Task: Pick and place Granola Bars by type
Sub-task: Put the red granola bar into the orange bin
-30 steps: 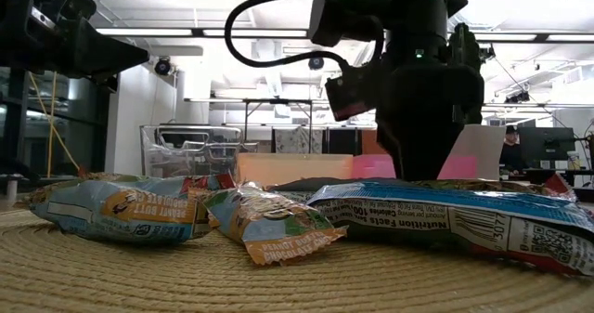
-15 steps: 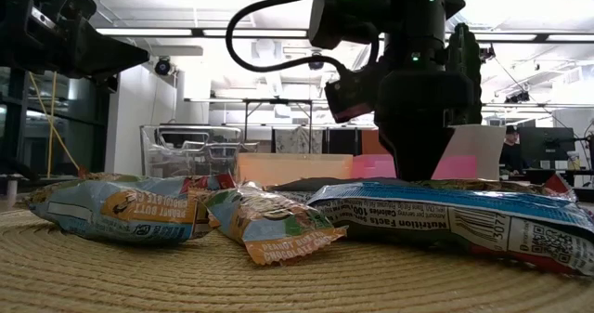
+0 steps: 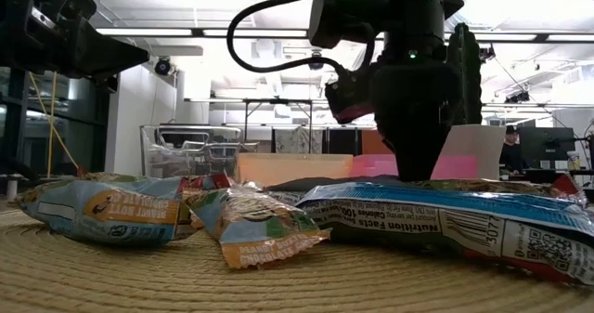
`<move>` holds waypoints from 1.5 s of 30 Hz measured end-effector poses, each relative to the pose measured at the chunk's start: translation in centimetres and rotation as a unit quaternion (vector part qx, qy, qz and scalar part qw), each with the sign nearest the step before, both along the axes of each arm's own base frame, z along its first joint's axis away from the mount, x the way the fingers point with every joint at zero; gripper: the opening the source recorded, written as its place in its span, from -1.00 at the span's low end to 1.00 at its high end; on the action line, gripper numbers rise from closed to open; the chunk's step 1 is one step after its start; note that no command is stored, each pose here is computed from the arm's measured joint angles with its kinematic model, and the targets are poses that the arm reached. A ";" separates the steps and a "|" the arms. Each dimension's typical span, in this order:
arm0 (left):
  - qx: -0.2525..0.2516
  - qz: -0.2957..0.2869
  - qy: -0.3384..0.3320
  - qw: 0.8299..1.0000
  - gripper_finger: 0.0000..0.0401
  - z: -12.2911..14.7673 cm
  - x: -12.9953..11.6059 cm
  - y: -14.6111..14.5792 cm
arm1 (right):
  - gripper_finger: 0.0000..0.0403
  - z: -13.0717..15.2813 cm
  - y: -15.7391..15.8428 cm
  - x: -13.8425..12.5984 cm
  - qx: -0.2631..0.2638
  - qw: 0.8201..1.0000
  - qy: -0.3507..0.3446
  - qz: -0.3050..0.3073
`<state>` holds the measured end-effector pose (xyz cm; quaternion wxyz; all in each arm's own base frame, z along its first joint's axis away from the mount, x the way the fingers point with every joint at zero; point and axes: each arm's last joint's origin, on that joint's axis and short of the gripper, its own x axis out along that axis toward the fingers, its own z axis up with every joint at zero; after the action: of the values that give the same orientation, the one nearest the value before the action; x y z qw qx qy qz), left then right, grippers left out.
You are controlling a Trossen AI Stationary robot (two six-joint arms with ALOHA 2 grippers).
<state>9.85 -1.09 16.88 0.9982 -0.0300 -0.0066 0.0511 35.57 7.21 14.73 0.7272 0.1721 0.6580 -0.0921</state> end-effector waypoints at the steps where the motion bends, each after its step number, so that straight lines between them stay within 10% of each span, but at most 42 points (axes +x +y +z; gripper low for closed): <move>1: 0.000 0.000 0.000 1.000 -1.00 0.0 0.0 0.0 | -0.63 0.2 -0.1 0.0 0.002 1.000 -0.002 -0.004; 16: 0.000 0.000 0.000 1.000 -1.00 0.0 0.0 0.0 | -0.63 7.4 -2.7 -0.2 0.054 0.985 -0.154 -0.057; 32: 0.000 -0.001 0.000 1.000 -1.00 0.0 0.0 0.0 | -0.63 17.2 -5.7 2.6 0.153 0.821 -0.550 -0.022; 45: 0.000 -0.001 0.000 1.000 -1.00 0.0 0.0 0.0 | -0.63 17.0 -11.6 2.5 0.022 0.792 -0.558 -0.247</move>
<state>9.85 -1.10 16.90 0.9982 -0.0300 -0.0068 0.0505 38.03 -4.36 31.71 0.9167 0.3660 0.0746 -0.1419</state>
